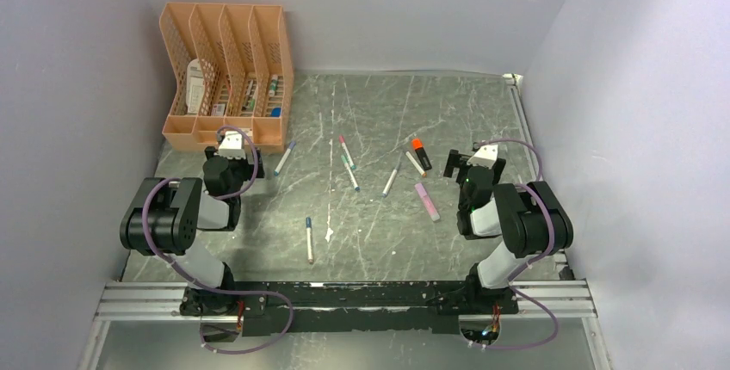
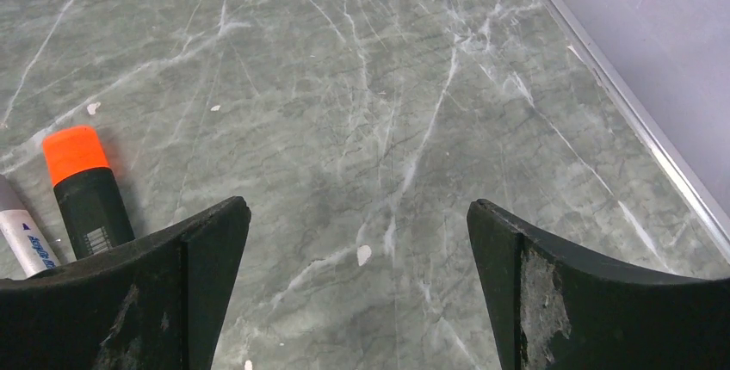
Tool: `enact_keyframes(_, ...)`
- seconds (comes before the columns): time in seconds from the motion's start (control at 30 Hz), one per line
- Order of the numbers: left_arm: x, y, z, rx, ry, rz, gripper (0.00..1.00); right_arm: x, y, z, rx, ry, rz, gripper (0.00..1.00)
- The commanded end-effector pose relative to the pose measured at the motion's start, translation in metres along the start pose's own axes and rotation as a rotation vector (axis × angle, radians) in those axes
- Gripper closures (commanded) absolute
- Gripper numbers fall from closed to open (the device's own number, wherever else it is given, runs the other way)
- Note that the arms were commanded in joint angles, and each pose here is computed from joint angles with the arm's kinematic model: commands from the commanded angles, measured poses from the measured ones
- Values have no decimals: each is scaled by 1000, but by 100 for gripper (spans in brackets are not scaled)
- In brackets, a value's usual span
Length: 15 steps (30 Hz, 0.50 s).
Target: Open the pen caps
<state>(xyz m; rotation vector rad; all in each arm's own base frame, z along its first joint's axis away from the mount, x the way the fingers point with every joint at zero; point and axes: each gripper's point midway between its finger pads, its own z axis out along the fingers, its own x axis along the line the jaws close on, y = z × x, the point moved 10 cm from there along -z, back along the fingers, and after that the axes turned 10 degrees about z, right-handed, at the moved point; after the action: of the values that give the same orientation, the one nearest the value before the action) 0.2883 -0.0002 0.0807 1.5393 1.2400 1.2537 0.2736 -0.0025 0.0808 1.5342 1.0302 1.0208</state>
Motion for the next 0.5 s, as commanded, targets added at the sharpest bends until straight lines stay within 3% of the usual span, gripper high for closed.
enact_keyframes(0.0, 0, 4, 1, -34, -8, -6, 0, 0, 6, 2, -29, 3, 13, 0)
enact_keyframes(0.47, -1, 5, 1, -36, -6, -3, 0, -1, 7, 1, -37, 3, 5, 0)
